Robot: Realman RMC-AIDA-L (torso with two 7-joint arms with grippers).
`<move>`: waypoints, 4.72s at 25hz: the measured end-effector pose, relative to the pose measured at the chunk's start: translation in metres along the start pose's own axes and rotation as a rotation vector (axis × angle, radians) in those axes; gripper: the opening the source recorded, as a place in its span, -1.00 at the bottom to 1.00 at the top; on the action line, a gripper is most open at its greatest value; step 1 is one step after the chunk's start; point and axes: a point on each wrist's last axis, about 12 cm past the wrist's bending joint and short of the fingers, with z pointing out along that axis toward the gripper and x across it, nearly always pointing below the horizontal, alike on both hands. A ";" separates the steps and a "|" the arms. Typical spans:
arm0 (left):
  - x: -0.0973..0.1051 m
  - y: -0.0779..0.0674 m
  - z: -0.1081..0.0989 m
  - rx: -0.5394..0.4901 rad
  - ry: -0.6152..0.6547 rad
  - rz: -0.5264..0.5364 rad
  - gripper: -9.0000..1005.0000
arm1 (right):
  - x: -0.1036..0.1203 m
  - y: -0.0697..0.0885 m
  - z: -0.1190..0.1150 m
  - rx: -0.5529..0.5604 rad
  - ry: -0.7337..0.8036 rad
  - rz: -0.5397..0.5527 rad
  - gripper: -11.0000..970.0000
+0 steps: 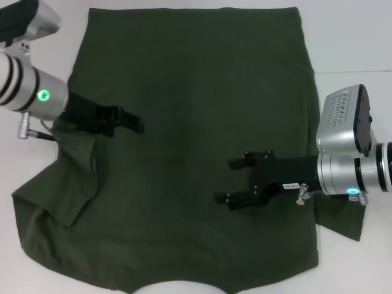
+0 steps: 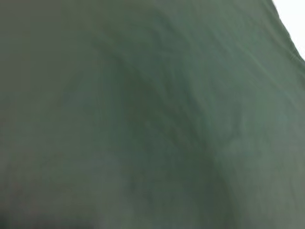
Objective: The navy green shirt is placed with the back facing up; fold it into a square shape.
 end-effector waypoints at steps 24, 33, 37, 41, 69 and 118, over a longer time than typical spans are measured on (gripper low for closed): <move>0.022 0.019 -0.004 -0.140 0.093 -0.082 0.58 | 0.002 0.001 0.001 0.005 0.003 -0.003 0.86; 0.026 0.021 0.000 -0.176 0.099 -0.102 0.58 | 0.003 0.001 0.001 0.003 0.012 -0.010 0.85; 0.026 0.021 -0.002 -0.188 0.109 -0.101 0.58 | 0.003 0.001 0.001 0.006 0.014 -0.011 0.85; 0.026 0.023 -0.005 -0.200 0.103 -0.113 0.58 | 0.003 0.001 0.001 0.006 0.015 -0.013 0.85; 0.013 -0.005 0.021 -0.176 0.019 -0.027 0.58 | 0.006 0.002 0.000 0.002 0.015 -0.009 0.85; -0.018 -0.010 -0.011 -0.304 0.230 1.185 0.57 | 0.001 -0.008 0.001 0.106 -0.085 0.173 0.84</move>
